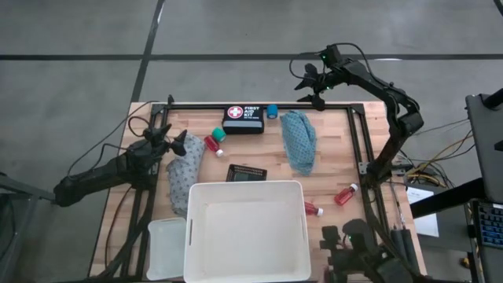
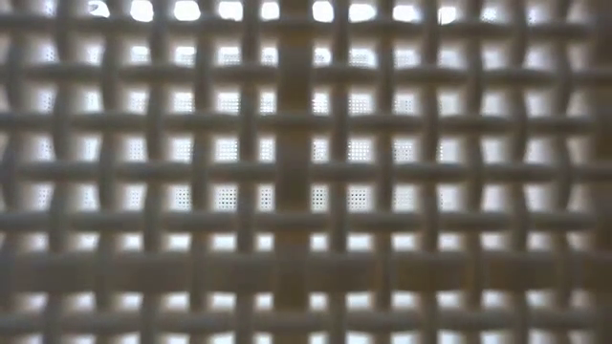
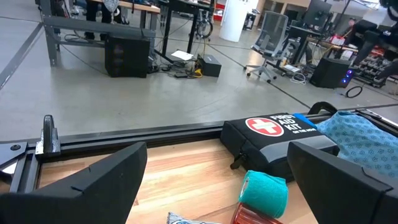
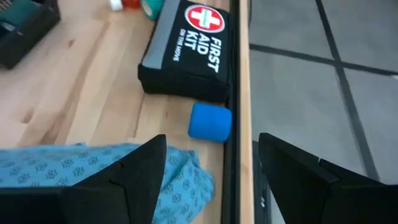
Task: Pick & Place Medicine items
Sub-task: Put the blue bandage into the black bin
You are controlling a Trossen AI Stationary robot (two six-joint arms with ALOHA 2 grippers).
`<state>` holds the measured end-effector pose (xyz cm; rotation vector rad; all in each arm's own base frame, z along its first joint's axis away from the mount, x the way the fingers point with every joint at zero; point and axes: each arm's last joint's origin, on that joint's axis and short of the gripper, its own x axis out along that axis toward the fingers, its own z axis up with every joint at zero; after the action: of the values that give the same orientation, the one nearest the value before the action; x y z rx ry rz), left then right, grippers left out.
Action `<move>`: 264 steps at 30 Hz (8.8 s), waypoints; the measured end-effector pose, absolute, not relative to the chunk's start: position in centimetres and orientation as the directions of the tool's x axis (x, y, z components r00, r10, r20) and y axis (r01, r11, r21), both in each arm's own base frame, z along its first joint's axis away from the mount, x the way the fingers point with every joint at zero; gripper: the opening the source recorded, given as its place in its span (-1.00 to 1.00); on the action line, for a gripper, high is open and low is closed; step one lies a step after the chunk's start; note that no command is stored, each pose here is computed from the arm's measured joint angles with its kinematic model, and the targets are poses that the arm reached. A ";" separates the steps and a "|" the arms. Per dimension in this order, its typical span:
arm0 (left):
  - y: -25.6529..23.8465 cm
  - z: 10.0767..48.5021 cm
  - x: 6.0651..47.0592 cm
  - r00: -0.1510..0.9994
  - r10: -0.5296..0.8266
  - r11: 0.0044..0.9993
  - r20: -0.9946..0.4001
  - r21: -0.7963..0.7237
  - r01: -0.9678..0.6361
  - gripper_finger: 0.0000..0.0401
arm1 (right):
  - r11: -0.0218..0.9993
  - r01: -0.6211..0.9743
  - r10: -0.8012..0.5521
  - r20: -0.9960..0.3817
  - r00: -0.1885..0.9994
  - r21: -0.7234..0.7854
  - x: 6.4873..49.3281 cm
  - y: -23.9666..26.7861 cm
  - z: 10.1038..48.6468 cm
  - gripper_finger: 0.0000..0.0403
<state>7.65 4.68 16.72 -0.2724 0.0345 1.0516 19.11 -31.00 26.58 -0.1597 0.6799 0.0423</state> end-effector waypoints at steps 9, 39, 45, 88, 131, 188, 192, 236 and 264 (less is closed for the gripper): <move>4.7 16.7 7.6 0.498 0.852 0.465 -0.158 -0.205 -0.861 0.96 | 0.953 -0.252 0.094 -0.629 0.771 -0.166 19.9 -32.7 22.0 0.24; 4.7 16.7 7.6 0.499 0.852 0.466 -0.158 -0.205 -0.861 0.96 | 0.934 -0.317 0.194 -0.513 0.836 -0.164 22.7 -37.0 15.6 0.24; 4.7 16.7 7.6 0.499 0.852 0.466 -0.158 -0.205 -0.861 0.96 | 0.933 -0.326 0.208 -0.513 0.833 -0.151 23.1 -36.9 15.0 0.24; 4.7 16.7 7.6 0.499 0.852 0.466 -0.158 -0.206 -0.861 0.96 | 0.843 0.492 -0.358 -0.456 0.815 0.217 23.0 -27.7 38.6 0.24; 4.7 16.7 7.6 0.499 0.852 0.466 -0.158 -0.205 -0.861 0.96 | 0.662 0.621 -0.193 -0.706 0.681 0.419 34.3 -28.6 37.3 0.18; 4.7 16.7 7.6 0.499 0.852 0.466 -0.158 -0.205 -0.861 0.96 | 0.930 -0.284 0.217 -0.275 0.937 -0.232 18.3 -38.1 20.9 0.18; 4.7 16.7 7.6 0.499 0.852 0.466 -0.158 -0.205 -0.861 0.96 | 0.931 -0.276 0.207 -0.278 0.938 -0.239 18.0 -38.3 20.3 0.18; 4.7 16.7 7.6 0.499 0.852 0.466 -0.158 -0.206 -0.861 0.96 | 0.954 -0.057 0.201 -0.484 0.852 0.295 22.2 -38.3 15.9 0.14; 4.7 16.7 7.6 0.499 0.852 0.466 -0.158 -0.205 -0.861 0.96 | 0.959 -0.233 0.282 -0.563 0.777 0.160 26.5 -35.1 15.3 0.14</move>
<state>7.65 4.68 16.73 -0.2724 0.0345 1.0514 26.47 -35.08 15.25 0.0830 0.6221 0.2789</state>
